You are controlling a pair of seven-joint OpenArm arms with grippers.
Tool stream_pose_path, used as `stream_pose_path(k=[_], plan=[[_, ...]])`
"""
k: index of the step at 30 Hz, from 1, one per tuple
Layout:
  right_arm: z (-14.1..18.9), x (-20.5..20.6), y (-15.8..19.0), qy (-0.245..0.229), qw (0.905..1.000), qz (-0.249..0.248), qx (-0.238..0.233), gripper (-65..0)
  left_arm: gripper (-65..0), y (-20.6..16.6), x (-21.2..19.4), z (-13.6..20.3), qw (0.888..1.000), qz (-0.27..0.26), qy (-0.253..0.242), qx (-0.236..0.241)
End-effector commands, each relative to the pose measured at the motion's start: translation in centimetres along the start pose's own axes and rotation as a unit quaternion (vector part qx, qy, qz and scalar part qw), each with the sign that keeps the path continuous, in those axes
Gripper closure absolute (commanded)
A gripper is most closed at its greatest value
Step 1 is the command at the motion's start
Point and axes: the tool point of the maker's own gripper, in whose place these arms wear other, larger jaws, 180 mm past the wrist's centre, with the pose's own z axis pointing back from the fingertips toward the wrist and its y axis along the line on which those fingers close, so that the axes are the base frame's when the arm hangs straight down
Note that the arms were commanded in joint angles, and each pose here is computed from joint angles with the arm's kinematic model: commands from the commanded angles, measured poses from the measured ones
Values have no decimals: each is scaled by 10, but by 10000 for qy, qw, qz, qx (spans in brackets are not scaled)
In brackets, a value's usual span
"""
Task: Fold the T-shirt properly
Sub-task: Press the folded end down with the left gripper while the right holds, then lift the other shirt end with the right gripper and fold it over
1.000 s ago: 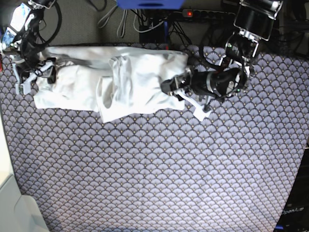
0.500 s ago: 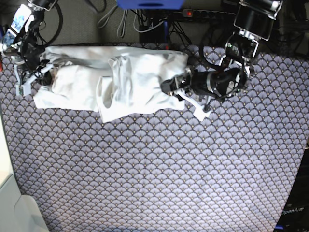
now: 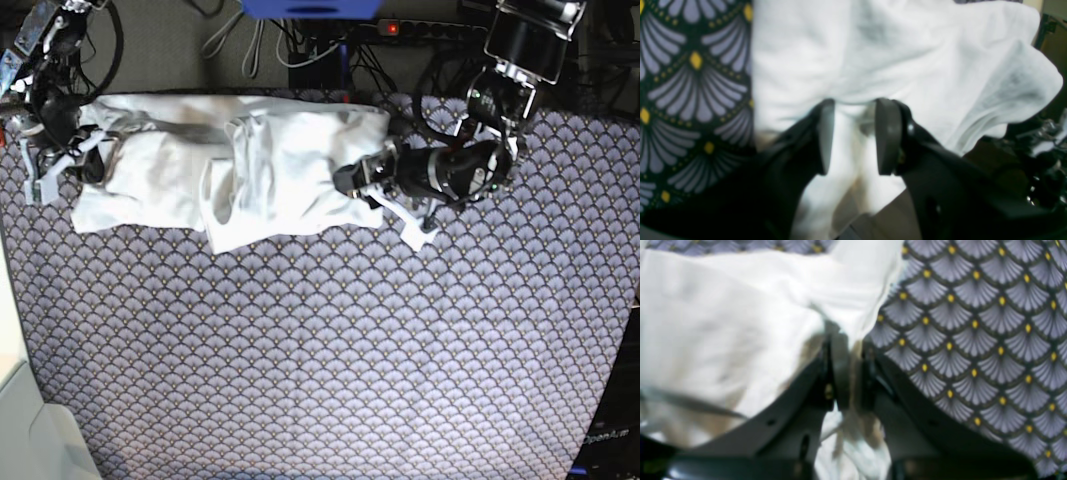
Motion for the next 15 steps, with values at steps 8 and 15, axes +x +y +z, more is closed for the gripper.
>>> stream_pose_path(k=[8,15], plan=[[45,66,42,-828,9933,676,448,0,-221,15,14,4,9990,-33,-267,369],[40,58,80,-583,9882,658,1258,0,-221,15,14,4,9989,-28,-271,373]])
